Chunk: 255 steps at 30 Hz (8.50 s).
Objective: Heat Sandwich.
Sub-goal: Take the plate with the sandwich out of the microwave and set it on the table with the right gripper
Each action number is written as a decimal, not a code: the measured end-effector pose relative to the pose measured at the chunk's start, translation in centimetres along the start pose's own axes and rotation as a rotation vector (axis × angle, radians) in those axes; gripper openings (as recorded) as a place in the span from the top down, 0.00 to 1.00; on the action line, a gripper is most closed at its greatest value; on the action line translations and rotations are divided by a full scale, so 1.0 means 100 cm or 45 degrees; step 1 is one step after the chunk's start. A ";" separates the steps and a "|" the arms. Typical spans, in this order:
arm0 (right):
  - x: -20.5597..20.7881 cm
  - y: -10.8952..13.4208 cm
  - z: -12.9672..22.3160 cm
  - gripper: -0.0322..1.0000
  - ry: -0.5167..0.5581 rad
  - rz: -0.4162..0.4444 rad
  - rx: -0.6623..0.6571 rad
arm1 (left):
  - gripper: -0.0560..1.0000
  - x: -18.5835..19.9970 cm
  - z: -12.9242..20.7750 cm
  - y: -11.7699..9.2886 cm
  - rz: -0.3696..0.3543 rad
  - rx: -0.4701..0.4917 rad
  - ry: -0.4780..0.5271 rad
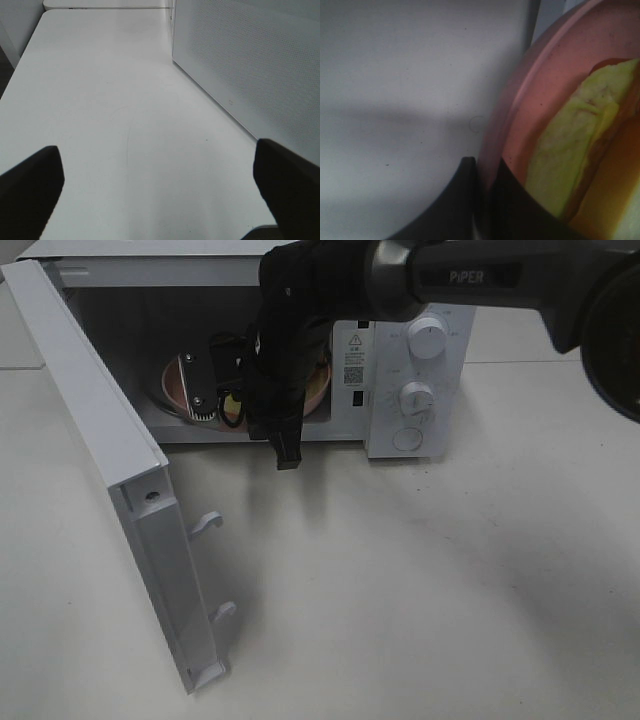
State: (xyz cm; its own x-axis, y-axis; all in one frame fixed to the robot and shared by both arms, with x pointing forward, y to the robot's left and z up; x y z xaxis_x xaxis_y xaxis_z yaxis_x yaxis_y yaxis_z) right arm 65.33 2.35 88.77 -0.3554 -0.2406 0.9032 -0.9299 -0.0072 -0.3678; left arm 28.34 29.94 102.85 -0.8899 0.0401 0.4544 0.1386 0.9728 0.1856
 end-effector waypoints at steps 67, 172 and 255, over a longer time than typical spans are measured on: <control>0.153 0.154 0.089 0.91 -0.018 -0.064 0.202 | 0.02 0.000 0.000 0.000 0.000 0.000 0.000; 0.148 0.216 0.216 0.91 0.579 0.344 -1.348 | 0.02 0.000 0.000 0.000 0.000 0.000 0.000; 0.072 0.158 0.282 0.65 0.708 0.550 -1.847 | 0.02 0.000 0.000 0.000 0.000 0.000 0.000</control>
State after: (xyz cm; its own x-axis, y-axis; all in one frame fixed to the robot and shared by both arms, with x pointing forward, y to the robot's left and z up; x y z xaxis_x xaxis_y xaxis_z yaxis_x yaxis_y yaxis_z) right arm 50.82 -26.85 83.20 -0.2899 0.3857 0.8759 0.0576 0.9206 -0.3863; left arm 28.34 29.94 102.85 -0.8899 0.0401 0.4544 0.1386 0.9728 0.1856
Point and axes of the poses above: a point on each arm's last joint axis where the gripper is mounted, x pointing back along that axis away from the gripper, y along the wrist's bending axis when the last joint is at zero, z = x × y, the point moved 6 cm from there along -x, pointing out along that axis toward the gripper, and after that the axes turned 13 degrees about -x, right-handed, at the moved point
